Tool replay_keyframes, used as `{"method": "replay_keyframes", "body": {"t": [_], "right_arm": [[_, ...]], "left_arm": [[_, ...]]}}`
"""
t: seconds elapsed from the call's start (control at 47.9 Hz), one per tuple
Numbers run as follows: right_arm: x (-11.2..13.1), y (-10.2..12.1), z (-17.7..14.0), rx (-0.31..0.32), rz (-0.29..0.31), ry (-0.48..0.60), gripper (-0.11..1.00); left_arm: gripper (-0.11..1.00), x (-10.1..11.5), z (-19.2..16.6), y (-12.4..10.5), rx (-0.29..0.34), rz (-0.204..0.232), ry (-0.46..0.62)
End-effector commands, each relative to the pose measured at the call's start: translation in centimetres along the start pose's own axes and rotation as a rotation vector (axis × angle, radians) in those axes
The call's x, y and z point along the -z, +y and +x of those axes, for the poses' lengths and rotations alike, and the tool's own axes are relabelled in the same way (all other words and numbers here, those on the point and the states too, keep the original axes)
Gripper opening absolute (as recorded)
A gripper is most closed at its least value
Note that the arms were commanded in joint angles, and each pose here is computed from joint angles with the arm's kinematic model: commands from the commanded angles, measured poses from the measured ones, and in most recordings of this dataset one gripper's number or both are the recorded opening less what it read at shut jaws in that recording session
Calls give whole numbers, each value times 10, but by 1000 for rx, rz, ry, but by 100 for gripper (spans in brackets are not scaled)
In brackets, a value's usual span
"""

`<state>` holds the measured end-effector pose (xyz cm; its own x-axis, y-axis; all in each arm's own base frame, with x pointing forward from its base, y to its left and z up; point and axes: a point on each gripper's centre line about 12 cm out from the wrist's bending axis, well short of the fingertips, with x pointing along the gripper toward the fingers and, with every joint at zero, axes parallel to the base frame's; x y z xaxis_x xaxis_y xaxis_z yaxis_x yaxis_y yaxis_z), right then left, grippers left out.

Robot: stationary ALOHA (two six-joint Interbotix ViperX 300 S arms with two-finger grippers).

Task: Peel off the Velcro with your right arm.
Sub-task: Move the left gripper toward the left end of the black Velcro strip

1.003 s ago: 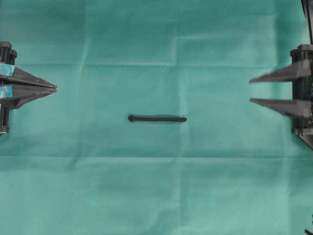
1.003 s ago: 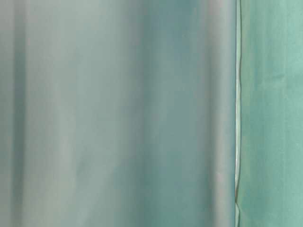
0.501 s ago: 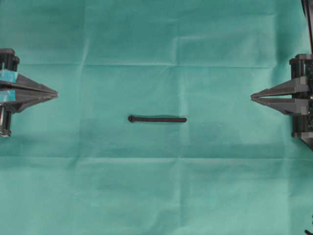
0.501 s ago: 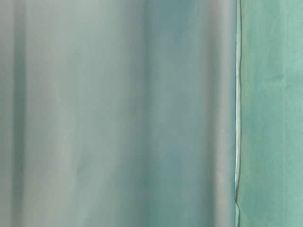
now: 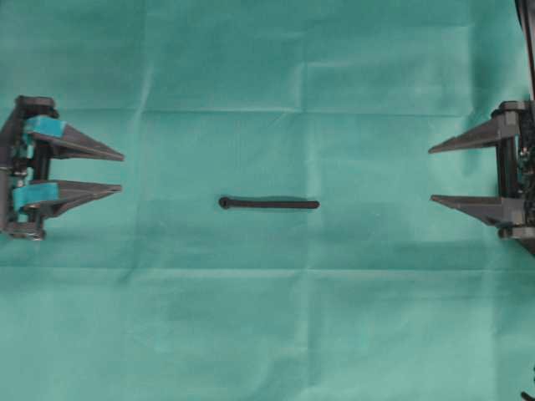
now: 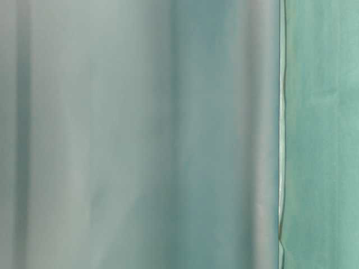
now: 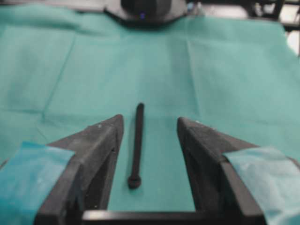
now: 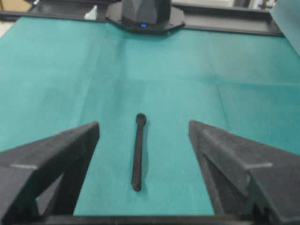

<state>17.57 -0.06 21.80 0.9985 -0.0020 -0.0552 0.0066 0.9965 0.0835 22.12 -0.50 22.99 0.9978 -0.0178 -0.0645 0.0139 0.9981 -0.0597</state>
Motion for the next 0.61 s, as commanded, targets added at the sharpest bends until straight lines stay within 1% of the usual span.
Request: {"method": "replay_keyframes", "body": {"t": [0.0,0.251,0.585], "right_arm": [[-5,0,2,0,2,-17,55],[-3,0,1,0,5,-12,54],[-2,0,1,0,3,-8,54]], "left_arm": [[50,-11,14,-1,3,-1,-18],[49,-16,54,-1,-4,8,3],[48,-11,103,3,-17,6,54]]}}
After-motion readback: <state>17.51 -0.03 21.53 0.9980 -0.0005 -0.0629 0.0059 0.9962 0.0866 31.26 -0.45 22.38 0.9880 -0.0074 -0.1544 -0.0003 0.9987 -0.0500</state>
